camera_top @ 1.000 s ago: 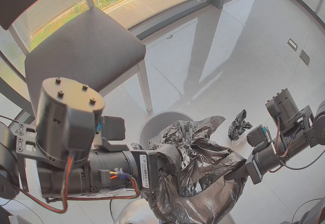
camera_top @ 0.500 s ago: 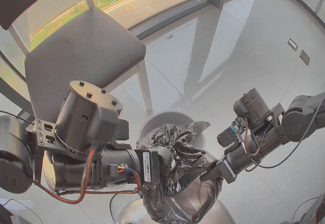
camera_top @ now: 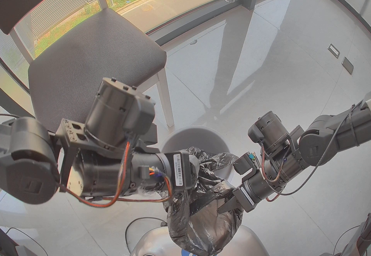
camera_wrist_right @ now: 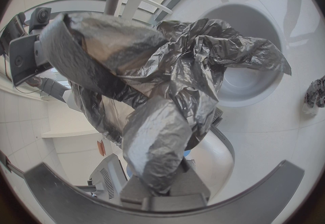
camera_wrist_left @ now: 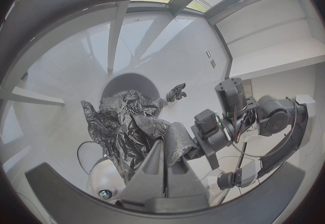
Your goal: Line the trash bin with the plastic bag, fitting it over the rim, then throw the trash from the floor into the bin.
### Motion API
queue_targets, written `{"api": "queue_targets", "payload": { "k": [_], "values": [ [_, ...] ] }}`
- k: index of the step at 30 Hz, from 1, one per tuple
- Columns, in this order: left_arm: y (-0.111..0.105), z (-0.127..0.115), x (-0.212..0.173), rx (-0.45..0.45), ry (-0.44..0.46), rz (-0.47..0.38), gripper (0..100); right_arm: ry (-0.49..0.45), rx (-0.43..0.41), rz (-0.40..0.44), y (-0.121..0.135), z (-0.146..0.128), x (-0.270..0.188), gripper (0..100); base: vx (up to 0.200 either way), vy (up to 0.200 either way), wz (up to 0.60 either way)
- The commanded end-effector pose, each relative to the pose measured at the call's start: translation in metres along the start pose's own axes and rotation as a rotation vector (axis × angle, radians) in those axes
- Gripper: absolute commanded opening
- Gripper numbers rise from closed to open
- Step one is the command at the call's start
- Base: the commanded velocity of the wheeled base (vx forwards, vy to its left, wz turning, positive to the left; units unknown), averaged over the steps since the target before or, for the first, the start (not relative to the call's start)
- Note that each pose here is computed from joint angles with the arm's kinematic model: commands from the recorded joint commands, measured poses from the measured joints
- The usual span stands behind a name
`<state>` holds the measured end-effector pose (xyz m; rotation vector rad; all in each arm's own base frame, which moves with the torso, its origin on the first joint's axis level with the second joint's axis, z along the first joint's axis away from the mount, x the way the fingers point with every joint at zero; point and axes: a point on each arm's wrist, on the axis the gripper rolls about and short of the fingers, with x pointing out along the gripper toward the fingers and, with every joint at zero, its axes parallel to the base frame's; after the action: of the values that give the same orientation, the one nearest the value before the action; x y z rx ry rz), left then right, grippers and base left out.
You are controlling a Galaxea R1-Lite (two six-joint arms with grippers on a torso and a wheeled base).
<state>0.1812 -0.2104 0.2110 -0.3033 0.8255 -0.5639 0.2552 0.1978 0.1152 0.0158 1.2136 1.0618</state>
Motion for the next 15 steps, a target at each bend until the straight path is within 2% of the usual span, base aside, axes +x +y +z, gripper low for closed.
{"api": "queue_targets", "payload": {
  "k": [1,8,15],
  "values": [
    [0.0,0.01,0.023,-0.013,0.006,0.024,0,0.003,0.04,-0.005,-0.013,0.001,0.003,0,0.0,0.0,0.0],
    [0.003,0.025,0.053,-0.033,0.002,0.029,0,-0.075,0.114,-0.051,-0.047,0.002,-0.017,0,0.0,0.0,0.0],
    [0.021,0.042,0.077,-0.05,-0.029,0.075,0,-0.124,0.156,-0.085,-0.073,0.003,-0.024,0,0.0,0.0,0.0]
  ]
}}
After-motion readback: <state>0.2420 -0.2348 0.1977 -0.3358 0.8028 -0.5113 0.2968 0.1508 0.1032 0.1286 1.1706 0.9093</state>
